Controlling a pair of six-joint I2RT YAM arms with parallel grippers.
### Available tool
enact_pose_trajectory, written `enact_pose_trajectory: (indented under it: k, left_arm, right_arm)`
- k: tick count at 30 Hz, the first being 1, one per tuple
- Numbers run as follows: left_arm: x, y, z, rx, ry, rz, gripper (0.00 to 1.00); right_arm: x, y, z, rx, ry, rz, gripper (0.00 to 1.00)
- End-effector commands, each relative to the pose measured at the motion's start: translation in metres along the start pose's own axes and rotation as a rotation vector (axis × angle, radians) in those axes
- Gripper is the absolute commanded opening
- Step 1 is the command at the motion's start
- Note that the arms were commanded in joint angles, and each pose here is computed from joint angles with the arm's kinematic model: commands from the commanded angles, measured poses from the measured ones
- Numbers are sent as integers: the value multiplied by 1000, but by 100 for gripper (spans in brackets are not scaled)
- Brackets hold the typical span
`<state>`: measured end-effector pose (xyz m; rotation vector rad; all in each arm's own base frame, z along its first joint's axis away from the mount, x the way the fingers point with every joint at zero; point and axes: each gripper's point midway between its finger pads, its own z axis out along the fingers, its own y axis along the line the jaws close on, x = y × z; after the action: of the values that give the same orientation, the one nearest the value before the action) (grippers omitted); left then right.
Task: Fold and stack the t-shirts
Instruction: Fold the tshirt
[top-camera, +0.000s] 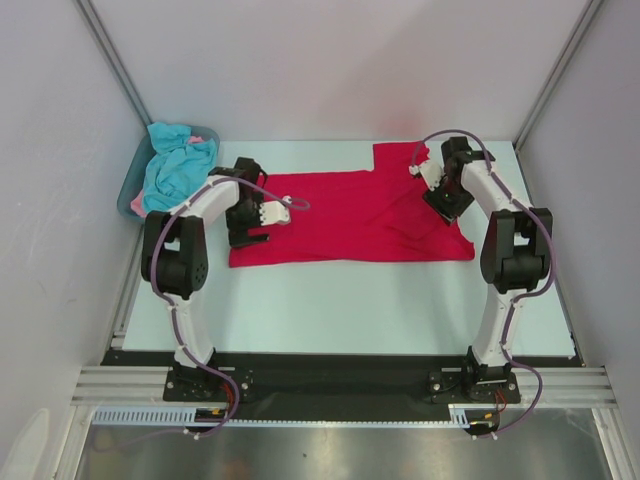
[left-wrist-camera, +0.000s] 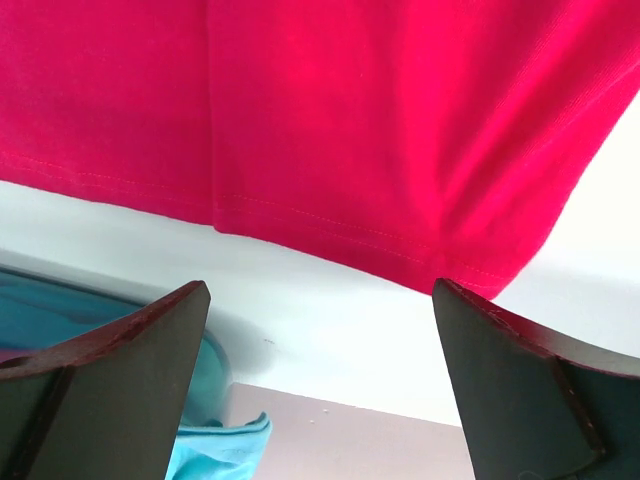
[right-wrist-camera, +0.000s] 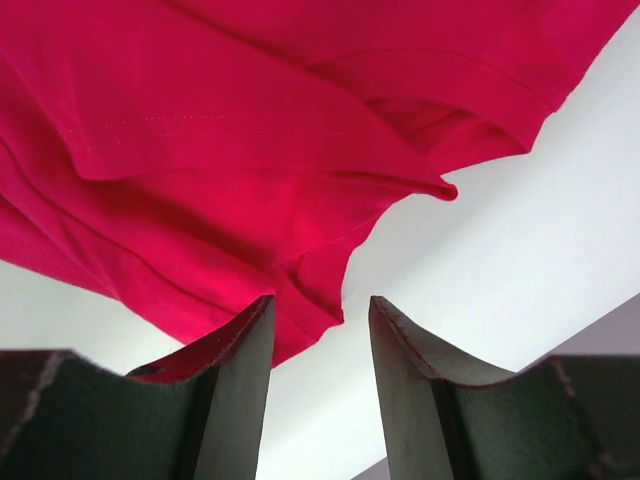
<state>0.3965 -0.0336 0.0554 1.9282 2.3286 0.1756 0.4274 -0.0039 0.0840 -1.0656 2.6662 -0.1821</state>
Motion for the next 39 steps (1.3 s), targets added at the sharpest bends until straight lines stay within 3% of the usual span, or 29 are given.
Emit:
enact_pose_trajectory:
  k: [1,11,20,39]
  left_arm:
    - [-6,-6,-11,-4,-24,-12,100]
    - [-10,-18,-6,-3,-29,-15,100]
    - [-18,-25,-6,-7,-35,-20,100]
    - [-22,-25,-2,-14,-26,-11,100]
  right_arm:
    - [-4,-15,-2,62,-10,-5,48]
    - [-26,-56,27,248,-59,62,46]
    - [-48,-63,37,244,-135,174,45]
    - [-25,-48,65,151,-128,270,33]
